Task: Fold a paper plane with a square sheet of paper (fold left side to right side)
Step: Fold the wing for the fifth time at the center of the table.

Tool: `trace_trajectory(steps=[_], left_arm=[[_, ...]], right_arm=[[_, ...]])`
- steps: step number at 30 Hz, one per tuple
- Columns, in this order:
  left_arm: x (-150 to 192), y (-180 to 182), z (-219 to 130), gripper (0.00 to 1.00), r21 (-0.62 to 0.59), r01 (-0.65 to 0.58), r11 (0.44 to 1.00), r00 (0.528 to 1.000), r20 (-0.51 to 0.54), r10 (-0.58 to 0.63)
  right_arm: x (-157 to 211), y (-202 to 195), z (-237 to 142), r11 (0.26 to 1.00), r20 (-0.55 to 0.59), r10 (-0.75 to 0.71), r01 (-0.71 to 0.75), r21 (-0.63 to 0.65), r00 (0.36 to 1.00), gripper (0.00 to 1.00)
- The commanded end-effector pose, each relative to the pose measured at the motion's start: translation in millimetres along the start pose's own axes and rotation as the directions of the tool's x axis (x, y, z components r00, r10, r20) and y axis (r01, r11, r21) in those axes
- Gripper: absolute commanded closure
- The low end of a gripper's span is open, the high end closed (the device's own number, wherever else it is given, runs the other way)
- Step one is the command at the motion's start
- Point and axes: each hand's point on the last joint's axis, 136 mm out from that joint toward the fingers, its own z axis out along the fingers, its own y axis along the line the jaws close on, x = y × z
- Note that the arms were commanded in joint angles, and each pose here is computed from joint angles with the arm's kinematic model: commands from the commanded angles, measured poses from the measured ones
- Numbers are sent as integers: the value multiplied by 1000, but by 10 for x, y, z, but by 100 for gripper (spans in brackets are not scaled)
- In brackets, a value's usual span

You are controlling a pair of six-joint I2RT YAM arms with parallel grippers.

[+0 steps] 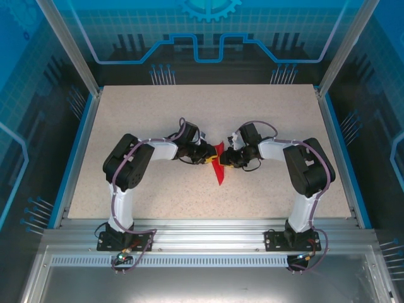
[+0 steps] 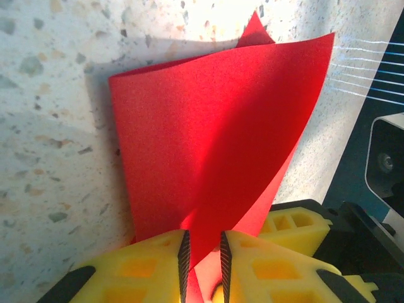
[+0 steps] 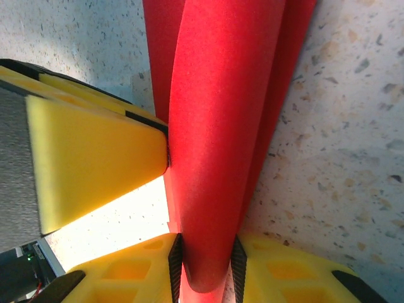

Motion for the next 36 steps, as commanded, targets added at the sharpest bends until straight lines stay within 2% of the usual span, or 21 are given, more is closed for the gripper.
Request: trace_trajectory(steps=[1, 16, 36], left_arm=[[29, 7, 19, 75, 23, 11, 1000, 1000, -23, -10], [46, -42, 33, 76, 61, 0, 998, 999, -32, 2], [20, 30, -37, 100, 21, -25, 999, 1000, -18, 26]], right_arm=[[38, 44, -29, 999, -8, 14, -14, -35, 1000, 71], [26, 1, -28, 997, -11, 45, -45, -64, 999, 71], [46, -17, -61, 999, -13, 33, -33, -41, 999, 70]])
